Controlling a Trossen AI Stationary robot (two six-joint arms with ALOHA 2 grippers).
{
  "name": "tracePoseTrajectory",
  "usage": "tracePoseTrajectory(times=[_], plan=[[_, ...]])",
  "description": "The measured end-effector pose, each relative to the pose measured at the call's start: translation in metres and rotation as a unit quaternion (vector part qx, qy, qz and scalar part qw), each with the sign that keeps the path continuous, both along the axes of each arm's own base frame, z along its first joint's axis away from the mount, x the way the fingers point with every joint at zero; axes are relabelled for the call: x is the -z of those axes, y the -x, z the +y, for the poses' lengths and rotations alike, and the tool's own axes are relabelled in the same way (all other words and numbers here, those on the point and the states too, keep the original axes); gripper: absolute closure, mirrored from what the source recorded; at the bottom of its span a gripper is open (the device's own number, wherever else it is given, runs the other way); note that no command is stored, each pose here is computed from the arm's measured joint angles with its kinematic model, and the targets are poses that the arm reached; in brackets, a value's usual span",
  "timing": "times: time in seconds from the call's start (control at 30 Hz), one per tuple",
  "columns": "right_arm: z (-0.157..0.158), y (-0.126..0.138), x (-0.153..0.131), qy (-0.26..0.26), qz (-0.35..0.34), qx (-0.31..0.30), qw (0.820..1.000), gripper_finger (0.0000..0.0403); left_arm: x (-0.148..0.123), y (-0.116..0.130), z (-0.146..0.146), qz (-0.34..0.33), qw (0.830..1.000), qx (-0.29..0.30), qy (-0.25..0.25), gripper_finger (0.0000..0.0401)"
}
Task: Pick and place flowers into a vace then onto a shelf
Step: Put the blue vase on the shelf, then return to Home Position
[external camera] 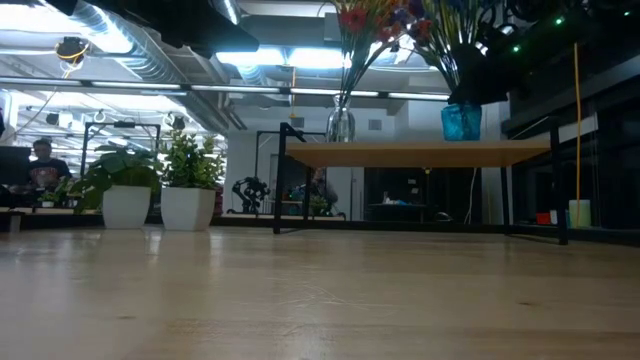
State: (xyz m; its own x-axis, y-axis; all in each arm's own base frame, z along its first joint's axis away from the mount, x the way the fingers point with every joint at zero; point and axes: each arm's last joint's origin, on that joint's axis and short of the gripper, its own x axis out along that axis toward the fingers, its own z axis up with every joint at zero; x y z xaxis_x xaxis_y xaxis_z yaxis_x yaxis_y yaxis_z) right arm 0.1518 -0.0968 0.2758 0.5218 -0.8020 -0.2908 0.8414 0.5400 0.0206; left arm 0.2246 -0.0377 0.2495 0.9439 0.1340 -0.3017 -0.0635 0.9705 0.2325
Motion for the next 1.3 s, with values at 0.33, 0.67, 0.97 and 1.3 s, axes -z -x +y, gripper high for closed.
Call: tracePoseTrajectory(times=[0.33, 0.67, 0.97, 1.3], plan=[[0.0001, 0.0001, 0.0008, -0.002, 0.002, 0.000, 1.000, 0.0260, 0.0000, 0.0000, 0.0000, 0.000, 1.000, 0.000, 0.000, 0.0400], [0.0004, 0.0004, 0.0021, -0.004, 0.009, 0.000, 1.000, 0.0260, 0.0000, 0.0000, 0.0000, 0.000, 1.000, 0.000, 0.000, 0.0394], [0.0006, 0.0007, 0.0020, -0.004, 0.009, 0.001, 1.000, 0.0172, 0.0000, 0.0000, 0.0000, 0.000, 1.000, 0.000, 0.000, 0.0400], [0.0011, 0.0010, 0.0030, -0.003, 0.022, -0.008, 1.000, 0.0130, 0.0000, 0.0000, 0.0000, 0.000, 1.000, 0.000, 0.001, 0.0399]])
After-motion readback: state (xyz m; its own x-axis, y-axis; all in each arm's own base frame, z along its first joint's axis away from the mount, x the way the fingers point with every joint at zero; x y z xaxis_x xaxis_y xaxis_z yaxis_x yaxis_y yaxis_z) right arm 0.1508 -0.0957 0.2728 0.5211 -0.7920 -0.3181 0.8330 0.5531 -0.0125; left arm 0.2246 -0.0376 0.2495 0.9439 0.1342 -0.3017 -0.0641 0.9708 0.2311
